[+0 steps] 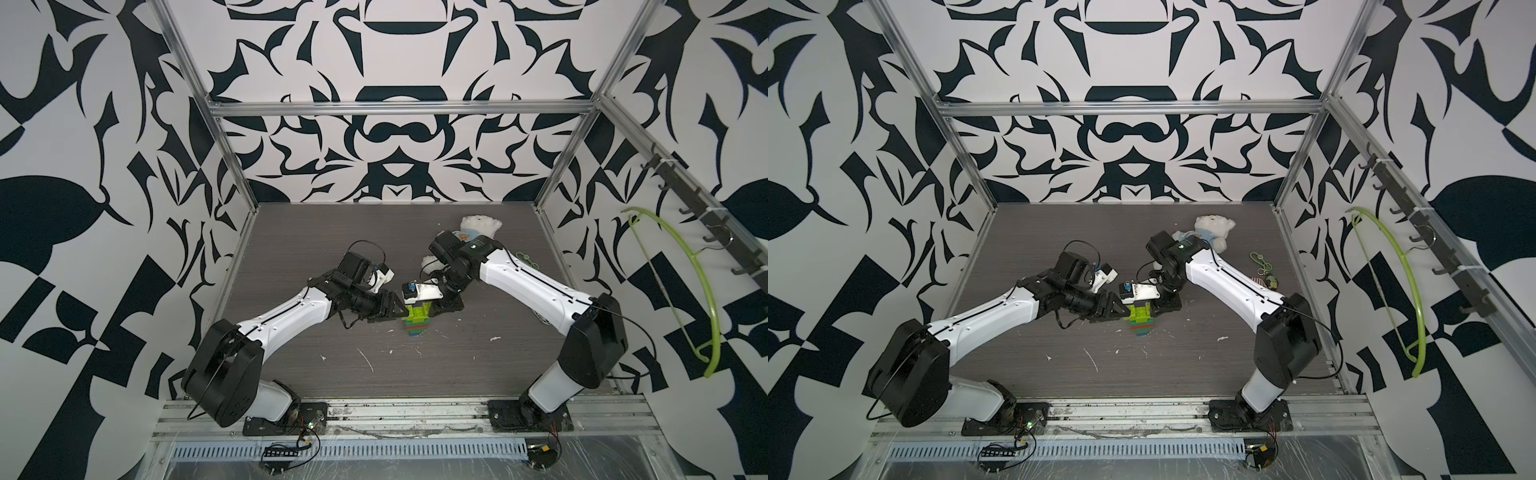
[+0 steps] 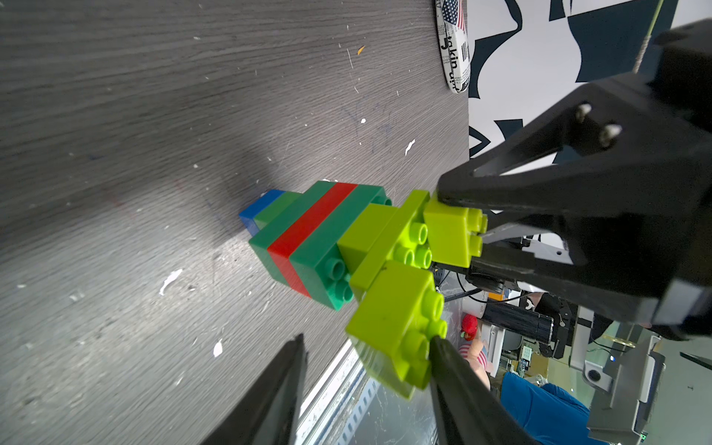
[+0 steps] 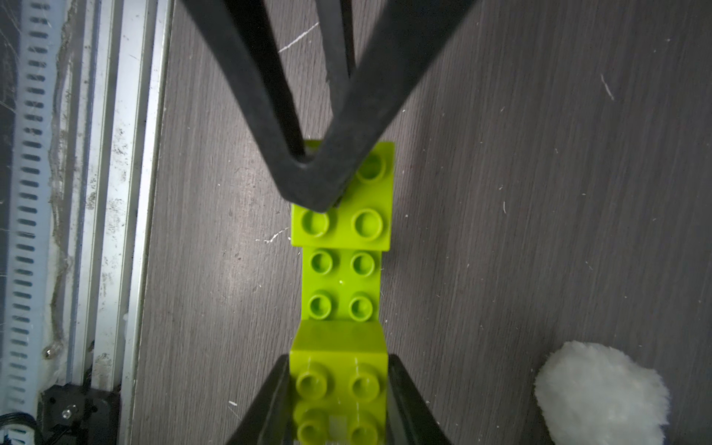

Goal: Assemble a carrot with lego
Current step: Assemble the lego brick with the lego brick.

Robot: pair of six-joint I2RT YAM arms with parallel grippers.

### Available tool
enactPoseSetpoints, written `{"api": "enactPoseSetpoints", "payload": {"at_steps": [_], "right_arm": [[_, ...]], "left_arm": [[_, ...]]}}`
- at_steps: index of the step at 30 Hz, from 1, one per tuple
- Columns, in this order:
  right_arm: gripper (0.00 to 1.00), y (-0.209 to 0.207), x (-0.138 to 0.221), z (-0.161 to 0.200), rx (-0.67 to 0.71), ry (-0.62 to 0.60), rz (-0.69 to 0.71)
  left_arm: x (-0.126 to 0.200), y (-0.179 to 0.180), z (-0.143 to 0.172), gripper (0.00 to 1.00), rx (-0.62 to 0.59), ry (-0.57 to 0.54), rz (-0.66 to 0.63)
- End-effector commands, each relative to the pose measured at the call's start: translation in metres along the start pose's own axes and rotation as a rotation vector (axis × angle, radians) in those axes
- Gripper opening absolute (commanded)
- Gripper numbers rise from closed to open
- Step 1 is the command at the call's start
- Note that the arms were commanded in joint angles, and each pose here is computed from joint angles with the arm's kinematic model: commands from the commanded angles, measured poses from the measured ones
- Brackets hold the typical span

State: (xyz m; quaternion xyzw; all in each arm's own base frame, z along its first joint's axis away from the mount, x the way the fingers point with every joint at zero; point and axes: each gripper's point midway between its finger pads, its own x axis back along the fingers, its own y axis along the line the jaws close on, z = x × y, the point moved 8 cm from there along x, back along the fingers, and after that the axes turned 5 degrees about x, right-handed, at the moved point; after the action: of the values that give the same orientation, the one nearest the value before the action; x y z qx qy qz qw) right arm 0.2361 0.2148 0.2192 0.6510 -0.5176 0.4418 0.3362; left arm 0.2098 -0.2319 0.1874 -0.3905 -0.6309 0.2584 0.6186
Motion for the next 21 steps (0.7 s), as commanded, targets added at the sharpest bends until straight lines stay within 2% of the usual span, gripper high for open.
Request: {"api": "enactPoseSetpoints", "payload": {"at_steps": [1,13,21], "right_arm": [[0.0,0.009,-0.016,0.019,-0.034,0.15,-0.101],[0.0,0.007,-0.022,0.012,0.017,0.239,-0.097],[0.0,0.003,-0.028,0.013,-0.052,0.262,-0.096]], "left_arm": [[-0.001,0.007,0.003,0.57,0.012,0.008,-0.047],[-0.002,0.006,0.001,0.57,0.015,0.007,-0.05],[-0.002,0.007,0.002,0.57,0.017,0.008,-0.049]]}}
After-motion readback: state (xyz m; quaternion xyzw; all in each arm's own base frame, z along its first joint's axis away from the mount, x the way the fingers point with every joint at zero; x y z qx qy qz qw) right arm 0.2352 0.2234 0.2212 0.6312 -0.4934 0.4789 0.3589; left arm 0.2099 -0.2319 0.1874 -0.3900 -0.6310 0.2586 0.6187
